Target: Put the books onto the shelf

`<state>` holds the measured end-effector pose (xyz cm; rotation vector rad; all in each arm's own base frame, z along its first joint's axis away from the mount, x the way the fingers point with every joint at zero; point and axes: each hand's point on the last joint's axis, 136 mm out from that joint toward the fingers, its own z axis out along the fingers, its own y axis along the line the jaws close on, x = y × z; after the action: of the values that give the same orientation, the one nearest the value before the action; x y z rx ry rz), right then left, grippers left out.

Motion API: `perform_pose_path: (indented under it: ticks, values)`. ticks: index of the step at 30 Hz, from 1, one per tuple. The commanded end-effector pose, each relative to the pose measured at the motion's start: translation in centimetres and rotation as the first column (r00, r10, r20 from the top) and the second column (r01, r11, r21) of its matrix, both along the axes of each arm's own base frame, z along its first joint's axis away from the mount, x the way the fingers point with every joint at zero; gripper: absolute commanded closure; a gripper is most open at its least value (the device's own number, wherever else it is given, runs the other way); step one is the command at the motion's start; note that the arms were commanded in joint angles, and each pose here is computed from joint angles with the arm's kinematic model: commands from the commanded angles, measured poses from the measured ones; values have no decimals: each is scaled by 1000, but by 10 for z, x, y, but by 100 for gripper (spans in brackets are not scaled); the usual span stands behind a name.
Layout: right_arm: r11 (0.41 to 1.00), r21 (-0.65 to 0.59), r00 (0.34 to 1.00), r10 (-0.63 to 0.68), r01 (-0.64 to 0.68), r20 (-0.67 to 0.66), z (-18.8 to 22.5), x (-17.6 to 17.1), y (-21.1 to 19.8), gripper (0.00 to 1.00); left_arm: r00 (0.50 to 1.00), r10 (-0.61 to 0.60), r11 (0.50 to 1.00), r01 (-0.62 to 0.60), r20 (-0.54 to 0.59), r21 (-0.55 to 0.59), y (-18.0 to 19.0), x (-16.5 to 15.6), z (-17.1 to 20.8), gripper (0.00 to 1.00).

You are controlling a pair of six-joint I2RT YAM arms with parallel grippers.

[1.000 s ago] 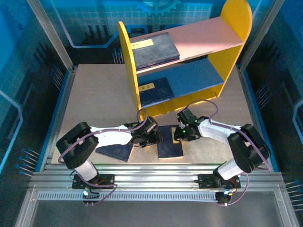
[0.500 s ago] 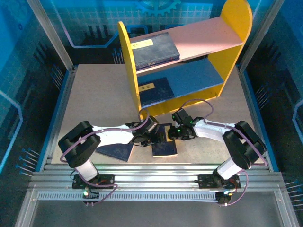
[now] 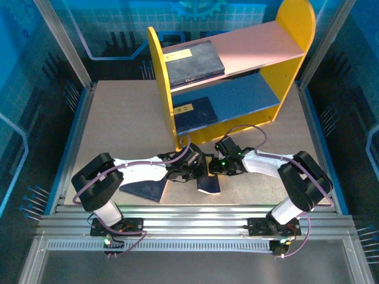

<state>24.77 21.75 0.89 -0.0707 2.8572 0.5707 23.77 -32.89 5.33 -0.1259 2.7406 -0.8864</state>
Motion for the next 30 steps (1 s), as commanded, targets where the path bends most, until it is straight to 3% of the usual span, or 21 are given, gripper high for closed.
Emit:
perform_pose_path:
  ticks: [1,10,18,24,30]
  values:
    - [991,39,981,136,-132,-139,-38,-48,19,65,994,-41,995,50,101,-88,-20,9,40,80]
    - [986,93,990,143,-142,-4,7,-25,16,55,982,-80,996,71,171,60,12,8,57,99]
    - [981,147,988,114,-128,106,39,-10,15,51,980,-27,999,18,195,47,63,-14,89,100]
    - [971,199,984,107,-135,144,54,-2,21,50,960,125,987,-147,248,70,119,-29,111,100]
    - [946,290,981,98,-144,167,72,-3,31,48,883,338,939,-341,325,-50,159,-29,140,100]
